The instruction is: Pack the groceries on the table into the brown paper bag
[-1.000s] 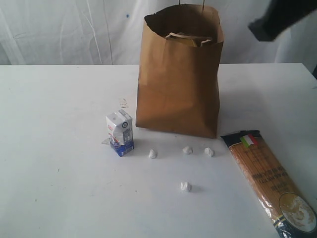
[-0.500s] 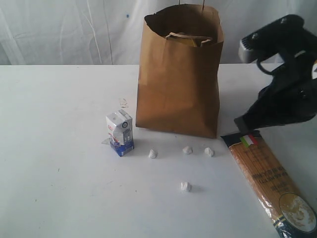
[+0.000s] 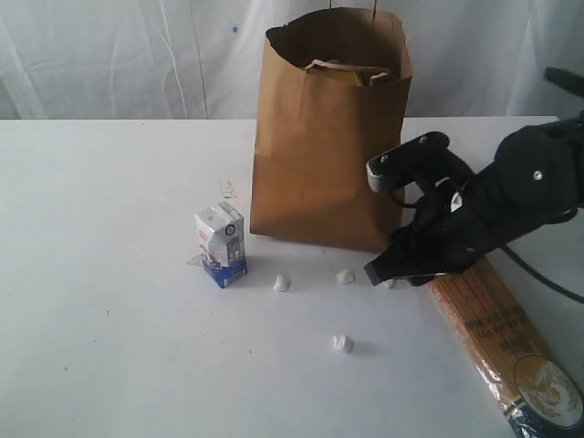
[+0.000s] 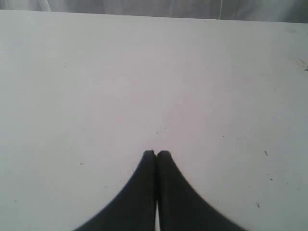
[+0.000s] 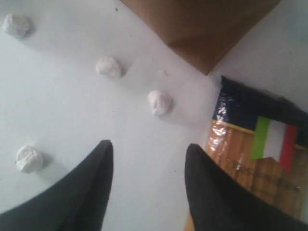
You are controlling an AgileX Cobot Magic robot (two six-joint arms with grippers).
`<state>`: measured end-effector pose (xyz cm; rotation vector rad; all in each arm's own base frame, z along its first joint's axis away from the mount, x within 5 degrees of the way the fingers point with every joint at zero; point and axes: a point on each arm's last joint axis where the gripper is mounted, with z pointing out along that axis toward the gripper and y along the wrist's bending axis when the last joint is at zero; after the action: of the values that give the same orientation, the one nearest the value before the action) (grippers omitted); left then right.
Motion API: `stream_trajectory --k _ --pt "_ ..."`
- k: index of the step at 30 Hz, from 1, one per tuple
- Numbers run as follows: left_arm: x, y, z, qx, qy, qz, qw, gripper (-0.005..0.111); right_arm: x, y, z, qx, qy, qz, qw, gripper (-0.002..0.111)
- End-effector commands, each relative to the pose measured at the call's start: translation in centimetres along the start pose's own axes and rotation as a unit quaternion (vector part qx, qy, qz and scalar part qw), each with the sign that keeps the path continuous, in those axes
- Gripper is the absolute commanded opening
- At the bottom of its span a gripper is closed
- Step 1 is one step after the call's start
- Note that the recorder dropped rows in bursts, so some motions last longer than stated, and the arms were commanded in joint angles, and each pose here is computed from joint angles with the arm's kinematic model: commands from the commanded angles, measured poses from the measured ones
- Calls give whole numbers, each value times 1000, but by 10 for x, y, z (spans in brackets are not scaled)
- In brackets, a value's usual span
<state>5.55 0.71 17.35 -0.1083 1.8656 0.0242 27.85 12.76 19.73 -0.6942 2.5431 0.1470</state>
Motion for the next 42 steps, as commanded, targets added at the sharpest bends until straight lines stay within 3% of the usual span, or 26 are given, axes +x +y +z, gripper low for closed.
stream_trajectory --k 1,12,24,29,37,42 --pt "0 0 0 3 -4 4 1000 0 0 -1 26 -2 -5 14 1000 45" --pt "0 0 0 3 -4 4 1000 0 2 -4 62 7 -20 15 1000 44" --pt "0 0 0 3 -4 4 1000 0 6 -4 77 10 -16 13 1000 24" --pt "0 0 0 3 -4 4 1000 0 1 -4 62 9 -27 12 1000 1" --pt "0 0 0 3 -4 4 1000 0 7 1 22 -10 33 51 998 0" --pt "0 0 0 3 -4 4 1000 0 14 7 -24 -32 72 58 995 0"
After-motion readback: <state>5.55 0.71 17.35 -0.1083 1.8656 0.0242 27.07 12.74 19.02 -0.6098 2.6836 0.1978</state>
